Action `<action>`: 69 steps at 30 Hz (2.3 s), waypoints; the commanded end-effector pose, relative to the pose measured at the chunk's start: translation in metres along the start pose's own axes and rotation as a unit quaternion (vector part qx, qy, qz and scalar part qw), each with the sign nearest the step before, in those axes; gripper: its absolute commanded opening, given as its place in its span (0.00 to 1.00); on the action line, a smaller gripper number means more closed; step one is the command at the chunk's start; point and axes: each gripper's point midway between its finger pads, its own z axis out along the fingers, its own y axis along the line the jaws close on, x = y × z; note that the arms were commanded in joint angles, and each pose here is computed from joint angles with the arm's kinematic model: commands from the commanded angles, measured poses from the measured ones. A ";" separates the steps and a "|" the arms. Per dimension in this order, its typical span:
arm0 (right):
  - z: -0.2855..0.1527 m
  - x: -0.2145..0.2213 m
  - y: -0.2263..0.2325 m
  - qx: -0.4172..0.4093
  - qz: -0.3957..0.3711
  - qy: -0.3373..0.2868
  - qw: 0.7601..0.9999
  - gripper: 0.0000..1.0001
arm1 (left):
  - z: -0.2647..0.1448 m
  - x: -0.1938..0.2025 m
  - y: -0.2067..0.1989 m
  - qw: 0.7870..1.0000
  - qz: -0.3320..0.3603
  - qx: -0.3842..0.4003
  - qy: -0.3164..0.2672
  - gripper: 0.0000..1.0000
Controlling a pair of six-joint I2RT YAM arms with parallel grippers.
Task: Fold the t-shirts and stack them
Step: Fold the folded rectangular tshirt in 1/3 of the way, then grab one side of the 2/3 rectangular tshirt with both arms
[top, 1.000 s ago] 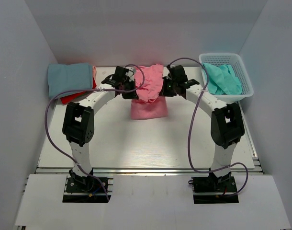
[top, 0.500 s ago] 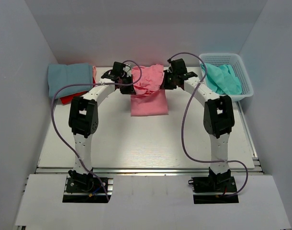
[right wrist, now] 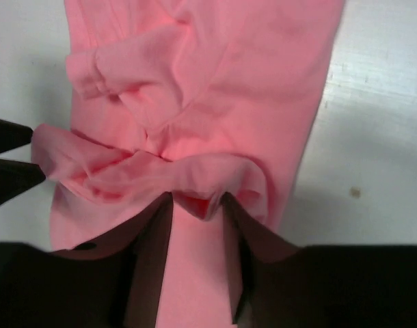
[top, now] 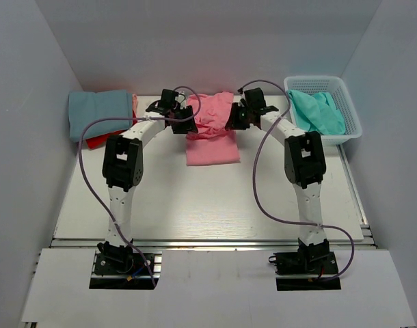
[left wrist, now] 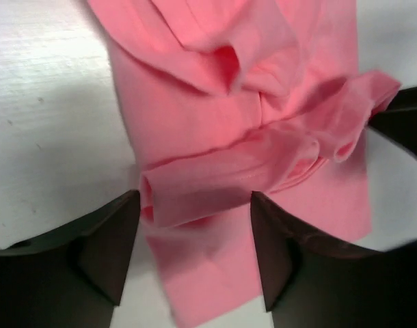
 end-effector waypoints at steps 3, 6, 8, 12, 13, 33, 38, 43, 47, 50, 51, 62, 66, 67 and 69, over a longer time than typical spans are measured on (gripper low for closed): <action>-0.002 -0.063 0.017 -0.061 -0.044 -0.076 0.994 0.61 | -0.018 -0.069 0.017 0.996 -0.016 -0.019 -0.080 1.00; -0.013 -0.071 0.020 -0.071 -0.045 -0.078 0.993 0.74 | -0.031 -0.086 0.013 0.995 -0.002 -0.010 -0.103 1.00; -0.020 -0.060 0.026 -0.080 -0.048 -0.067 0.993 0.78 | -0.042 -0.080 0.006 0.995 0.005 0.003 -0.100 1.00; -0.054 -0.040 0.038 -0.092 -0.060 -0.070 0.991 0.90 | -0.055 -0.039 0.002 0.997 0.017 0.013 -0.071 1.00; -0.053 -0.024 0.034 -0.093 -0.050 -0.057 0.993 0.90 | -0.058 -0.034 0.003 0.997 0.017 0.013 -0.070 1.00; -0.057 0.106 -0.019 -0.020 0.065 0.063 0.996 0.90 | -0.043 0.113 0.000 0.998 0.010 0.019 0.065 0.93; -0.049 0.116 -0.021 -0.024 0.076 0.084 0.993 0.84 | -0.037 0.123 0.007 0.997 0.005 0.010 0.078 0.75; -0.046 0.124 -0.018 -0.041 0.085 0.091 0.991 0.56 | -0.026 0.133 0.008 0.996 0.000 0.012 0.094 0.50; -0.046 0.130 -0.017 -0.045 0.089 0.099 0.990 0.19 | -0.025 0.141 0.002 0.993 -0.001 0.036 0.109 0.24; -0.047 0.131 -0.015 -0.050 0.093 0.102 0.989 0.00 | -0.033 0.145 -0.007 0.993 0.004 0.051 0.107 0.00; -0.049 0.130 -0.013 -0.055 0.092 0.101 0.989 0.00 | -0.036 0.150 -0.008 0.992 0.002 0.056 0.113 0.00; -0.128 0.145 0.025 -0.110 0.065 0.103 0.986 0.00 | -0.118 0.155 -0.080 0.970 0.034 0.227 0.083 0.00; -0.172 0.165 0.034 -0.116 0.039 0.108 0.987 0.00 | -0.161 0.170 -0.101 0.955 0.059 0.280 0.072 0.00; -0.184 0.166 0.040 -0.122 0.033 0.106 0.986 0.00 | -0.168 0.172 -0.104 0.953 0.062 0.288 0.069 0.00; -0.201 0.165 0.049 -0.141 0.013 0.102 0.985 0.00 | -0.190 0.176 -0.113 0.946 0.071 0.311 0.057 0.00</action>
